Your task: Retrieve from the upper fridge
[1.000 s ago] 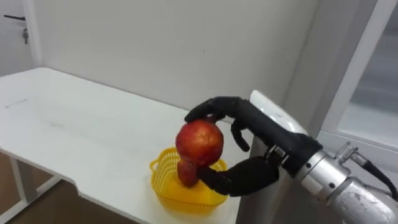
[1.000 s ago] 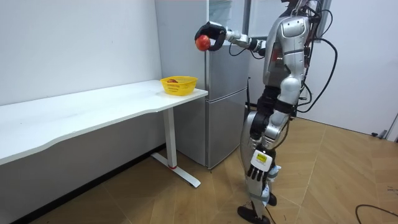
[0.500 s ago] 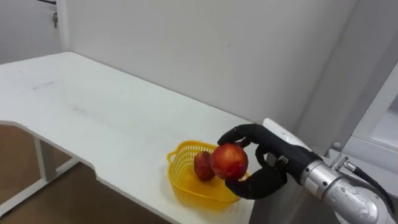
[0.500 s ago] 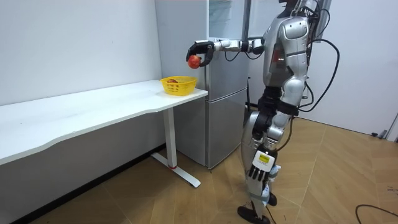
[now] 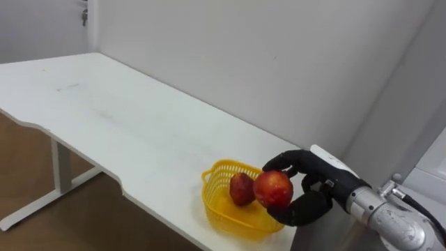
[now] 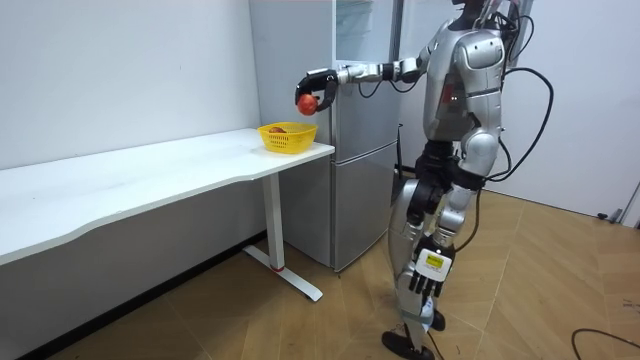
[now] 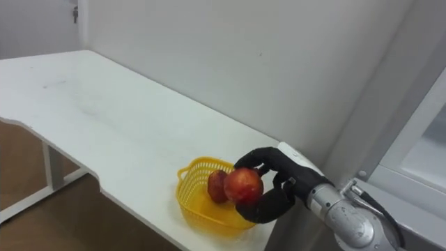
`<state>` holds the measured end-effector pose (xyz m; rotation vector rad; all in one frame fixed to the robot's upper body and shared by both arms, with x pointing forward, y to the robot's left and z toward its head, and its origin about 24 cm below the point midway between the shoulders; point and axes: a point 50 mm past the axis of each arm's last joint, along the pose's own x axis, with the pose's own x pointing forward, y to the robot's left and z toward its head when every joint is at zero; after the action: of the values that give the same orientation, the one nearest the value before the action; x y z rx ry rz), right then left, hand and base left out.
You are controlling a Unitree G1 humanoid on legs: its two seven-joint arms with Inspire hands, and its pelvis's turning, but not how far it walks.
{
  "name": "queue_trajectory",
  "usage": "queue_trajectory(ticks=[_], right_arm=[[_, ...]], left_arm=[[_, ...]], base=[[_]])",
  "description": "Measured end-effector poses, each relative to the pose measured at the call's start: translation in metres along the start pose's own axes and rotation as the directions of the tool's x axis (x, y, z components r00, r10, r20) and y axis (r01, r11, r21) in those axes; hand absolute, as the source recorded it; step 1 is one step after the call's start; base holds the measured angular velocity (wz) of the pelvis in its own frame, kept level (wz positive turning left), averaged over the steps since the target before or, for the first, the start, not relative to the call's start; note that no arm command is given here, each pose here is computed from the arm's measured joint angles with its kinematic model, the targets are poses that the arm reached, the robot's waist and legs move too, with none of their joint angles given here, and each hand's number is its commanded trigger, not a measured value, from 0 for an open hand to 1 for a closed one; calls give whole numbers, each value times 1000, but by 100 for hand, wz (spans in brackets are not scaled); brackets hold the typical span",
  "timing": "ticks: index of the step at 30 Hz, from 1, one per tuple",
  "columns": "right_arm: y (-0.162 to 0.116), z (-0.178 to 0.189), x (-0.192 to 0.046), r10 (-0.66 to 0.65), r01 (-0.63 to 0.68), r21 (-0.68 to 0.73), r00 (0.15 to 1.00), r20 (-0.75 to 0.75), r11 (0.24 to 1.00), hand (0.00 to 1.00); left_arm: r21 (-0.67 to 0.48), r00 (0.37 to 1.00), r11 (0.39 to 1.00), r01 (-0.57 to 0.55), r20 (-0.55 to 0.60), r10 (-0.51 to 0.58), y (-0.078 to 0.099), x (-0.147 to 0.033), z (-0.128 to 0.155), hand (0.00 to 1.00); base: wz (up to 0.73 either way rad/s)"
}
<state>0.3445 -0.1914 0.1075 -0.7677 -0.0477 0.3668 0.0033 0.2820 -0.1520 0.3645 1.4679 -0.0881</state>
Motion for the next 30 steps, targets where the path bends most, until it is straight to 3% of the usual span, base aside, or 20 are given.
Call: queue_trajectory(ticks=[30], right_arm=[[-4,-20,-3,-79,78,-17,993,-89,997,100]], left_arm=[[11,1000,1000,13,-25,-13,3,-1,-4,0]], base=[[2]])
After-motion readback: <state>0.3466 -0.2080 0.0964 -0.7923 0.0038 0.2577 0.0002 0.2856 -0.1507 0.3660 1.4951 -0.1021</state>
